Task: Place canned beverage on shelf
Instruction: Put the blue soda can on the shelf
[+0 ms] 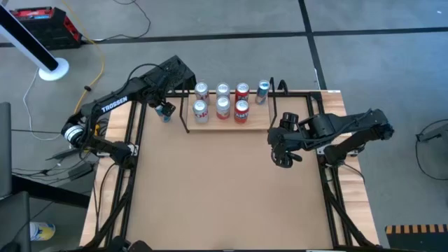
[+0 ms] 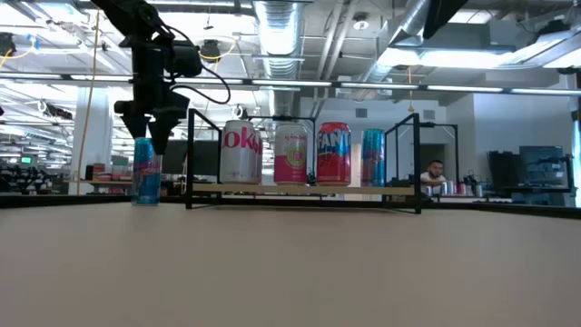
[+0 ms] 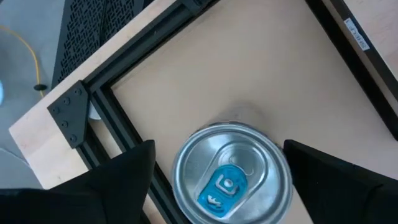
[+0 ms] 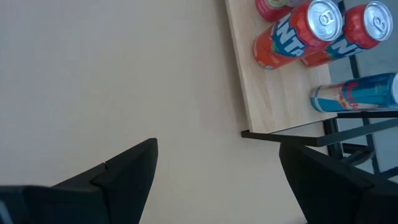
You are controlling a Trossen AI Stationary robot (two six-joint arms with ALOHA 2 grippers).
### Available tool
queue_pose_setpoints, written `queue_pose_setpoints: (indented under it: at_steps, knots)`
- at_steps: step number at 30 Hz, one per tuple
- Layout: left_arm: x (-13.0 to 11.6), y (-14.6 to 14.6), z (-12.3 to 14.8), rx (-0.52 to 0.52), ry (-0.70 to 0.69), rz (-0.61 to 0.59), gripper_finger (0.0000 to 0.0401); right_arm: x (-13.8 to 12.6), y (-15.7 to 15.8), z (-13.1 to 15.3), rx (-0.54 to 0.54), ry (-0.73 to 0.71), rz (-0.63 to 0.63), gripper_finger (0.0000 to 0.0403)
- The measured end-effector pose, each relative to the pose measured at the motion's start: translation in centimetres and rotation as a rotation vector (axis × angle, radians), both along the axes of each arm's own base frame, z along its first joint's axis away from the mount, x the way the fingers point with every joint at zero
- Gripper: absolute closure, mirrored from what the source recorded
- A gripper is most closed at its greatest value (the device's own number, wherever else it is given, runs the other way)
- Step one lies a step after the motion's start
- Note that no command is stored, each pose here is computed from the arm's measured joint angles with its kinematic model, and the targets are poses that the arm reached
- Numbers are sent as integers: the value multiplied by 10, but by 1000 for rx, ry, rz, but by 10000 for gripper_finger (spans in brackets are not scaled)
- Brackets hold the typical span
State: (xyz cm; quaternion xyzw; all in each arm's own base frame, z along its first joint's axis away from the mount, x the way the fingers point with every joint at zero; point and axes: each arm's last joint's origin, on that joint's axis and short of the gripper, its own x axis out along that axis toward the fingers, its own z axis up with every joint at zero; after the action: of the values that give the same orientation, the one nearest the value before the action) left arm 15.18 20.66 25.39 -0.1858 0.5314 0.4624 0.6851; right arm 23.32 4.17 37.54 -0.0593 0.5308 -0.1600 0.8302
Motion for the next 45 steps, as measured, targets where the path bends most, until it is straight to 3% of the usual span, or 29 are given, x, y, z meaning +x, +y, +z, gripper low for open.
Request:
queue_pose_setpoints:
  at_steps: [9, 17, 20, 27, 31, 35, 40, 45]
  knots:
    - [0, -1, 0, -7, 11, -20, 174, 2, -11, 0, -5, 4, -33, 42]
    - [-5, -22, 18, -95, 74, -25, 172, 3, -10, 0, 0, -5, -32, 42]
    - [-5, -43, 26, -140, 77, -66, 157, 3, -10, 0, 2, -11, -32, 42]
    - [11, -111, 48, -218, -91, -244, 159, 4, -10, 0, 5, 3, 19, 42]
    - [36, -149, 54, -205, -235, -390, 160, 4, -7, -1, 6, 4, 37, 42]
    - [78, -179, 47, -177, -341, -552, 160, 2, -8, -11, 3, 12, 38, 42]
    - [136, -201, 44, -152, -317, -773, 160, -6, -10, -26, 8, -13, 28, 42]
    - [192, -208, 53, -57, -281, -889, 160, -12, -10, -28, 44, -119, -5, 42]
